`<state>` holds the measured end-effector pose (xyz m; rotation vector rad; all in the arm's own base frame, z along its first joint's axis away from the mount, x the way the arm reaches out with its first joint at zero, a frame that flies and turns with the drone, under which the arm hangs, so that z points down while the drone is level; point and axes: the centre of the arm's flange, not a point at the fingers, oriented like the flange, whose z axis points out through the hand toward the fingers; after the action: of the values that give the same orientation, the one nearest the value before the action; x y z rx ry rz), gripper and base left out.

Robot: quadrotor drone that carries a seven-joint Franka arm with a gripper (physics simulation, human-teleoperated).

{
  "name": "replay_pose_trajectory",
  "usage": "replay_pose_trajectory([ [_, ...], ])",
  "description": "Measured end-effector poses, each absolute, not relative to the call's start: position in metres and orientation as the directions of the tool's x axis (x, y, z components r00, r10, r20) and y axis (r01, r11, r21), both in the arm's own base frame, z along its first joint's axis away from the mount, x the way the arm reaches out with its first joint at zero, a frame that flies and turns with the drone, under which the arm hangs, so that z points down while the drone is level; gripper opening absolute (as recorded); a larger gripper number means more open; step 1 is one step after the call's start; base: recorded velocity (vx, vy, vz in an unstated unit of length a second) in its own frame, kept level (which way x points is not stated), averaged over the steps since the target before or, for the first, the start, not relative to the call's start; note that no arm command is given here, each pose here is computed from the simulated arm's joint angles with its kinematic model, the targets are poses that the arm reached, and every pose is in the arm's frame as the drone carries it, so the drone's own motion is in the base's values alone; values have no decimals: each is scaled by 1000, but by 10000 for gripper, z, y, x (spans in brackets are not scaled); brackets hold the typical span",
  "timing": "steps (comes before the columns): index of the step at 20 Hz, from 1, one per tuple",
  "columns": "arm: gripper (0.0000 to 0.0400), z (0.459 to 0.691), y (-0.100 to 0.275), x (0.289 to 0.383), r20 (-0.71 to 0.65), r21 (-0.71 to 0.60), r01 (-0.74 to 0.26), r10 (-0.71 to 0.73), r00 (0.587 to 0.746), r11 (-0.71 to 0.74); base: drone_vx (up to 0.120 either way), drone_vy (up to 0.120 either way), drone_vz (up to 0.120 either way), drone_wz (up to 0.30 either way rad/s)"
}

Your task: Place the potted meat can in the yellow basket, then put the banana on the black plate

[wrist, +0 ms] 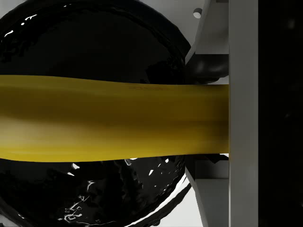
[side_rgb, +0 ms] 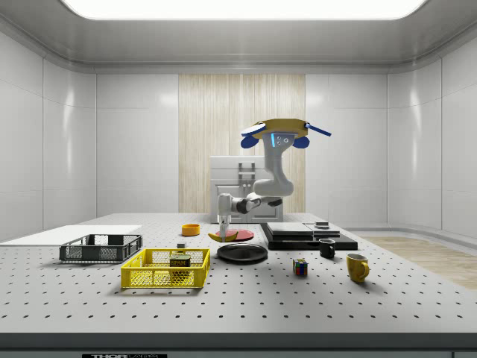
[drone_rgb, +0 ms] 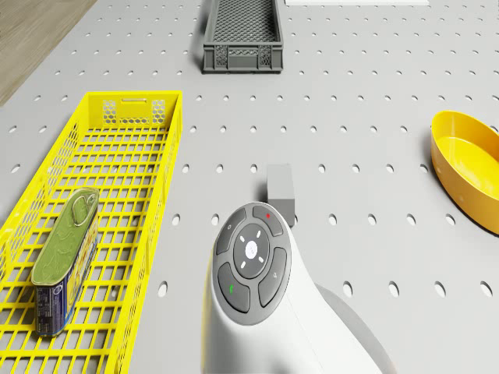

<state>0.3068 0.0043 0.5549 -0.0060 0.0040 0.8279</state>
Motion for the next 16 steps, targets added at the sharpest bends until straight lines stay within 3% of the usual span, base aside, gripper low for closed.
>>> replay_pose_trajectory([
  [10, 200, 5549, 43, 3068, -6, -4, -737, 736, 676, 676, -120, 0, 0, 0],
  [16, 200, 5688, 44, 3068, -6, -4, -737, 737, 676, 676, -7, 0, 0, 0],
])
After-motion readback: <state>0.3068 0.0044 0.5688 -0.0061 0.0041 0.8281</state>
